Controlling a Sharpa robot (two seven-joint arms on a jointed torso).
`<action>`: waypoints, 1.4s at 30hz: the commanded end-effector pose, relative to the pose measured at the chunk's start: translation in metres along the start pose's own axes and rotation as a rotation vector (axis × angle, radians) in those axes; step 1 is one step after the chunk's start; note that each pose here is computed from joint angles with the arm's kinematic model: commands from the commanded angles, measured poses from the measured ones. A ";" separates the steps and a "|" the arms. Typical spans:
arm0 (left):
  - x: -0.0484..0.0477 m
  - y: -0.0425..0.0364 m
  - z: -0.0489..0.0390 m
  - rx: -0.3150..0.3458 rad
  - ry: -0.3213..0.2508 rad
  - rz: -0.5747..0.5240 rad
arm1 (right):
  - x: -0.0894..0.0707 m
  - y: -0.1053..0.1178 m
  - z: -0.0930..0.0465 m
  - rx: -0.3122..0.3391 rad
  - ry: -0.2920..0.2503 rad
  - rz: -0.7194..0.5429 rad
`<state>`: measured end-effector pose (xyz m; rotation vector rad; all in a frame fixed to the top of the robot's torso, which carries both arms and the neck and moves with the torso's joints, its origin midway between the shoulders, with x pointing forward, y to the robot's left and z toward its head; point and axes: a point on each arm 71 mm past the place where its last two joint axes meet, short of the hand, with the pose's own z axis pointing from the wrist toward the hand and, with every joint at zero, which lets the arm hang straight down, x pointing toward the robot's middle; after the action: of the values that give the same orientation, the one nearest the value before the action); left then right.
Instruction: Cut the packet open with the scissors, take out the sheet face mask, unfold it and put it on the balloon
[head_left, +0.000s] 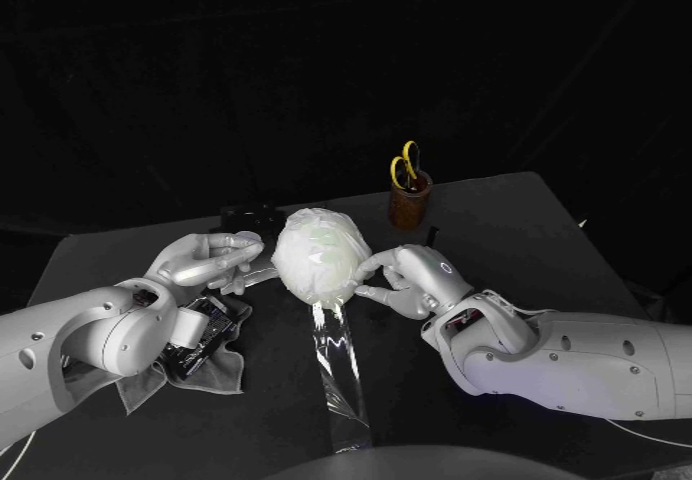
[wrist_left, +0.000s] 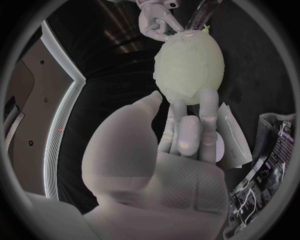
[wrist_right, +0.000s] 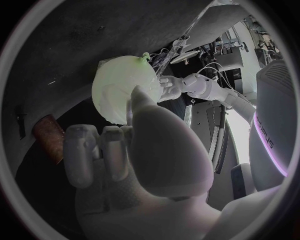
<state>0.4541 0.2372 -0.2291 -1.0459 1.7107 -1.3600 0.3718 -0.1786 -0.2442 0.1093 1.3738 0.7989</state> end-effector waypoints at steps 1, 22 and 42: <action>0.0024 -0.0017 0.0003 0.012 0.014 -0.006 | 0.003 0.002 0.002 -0.009 0.015 -0.015; 0.0014 -0.0016 -0.0009 0.011 0.011 -0.006 | 0.011 0.006 0.011 0.000 -0.032 -0.043; 0.0007 -0.0017 -0.0014 0.010 0.007 -0.005 | 0.015 0.010 0.016 -0.017 -0.055 -0.059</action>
<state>0.4530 0.2388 -0.2287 -1.0475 1.7098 -1.3585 0.3826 -0.1570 -0.2495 0.0765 1.3489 0.7519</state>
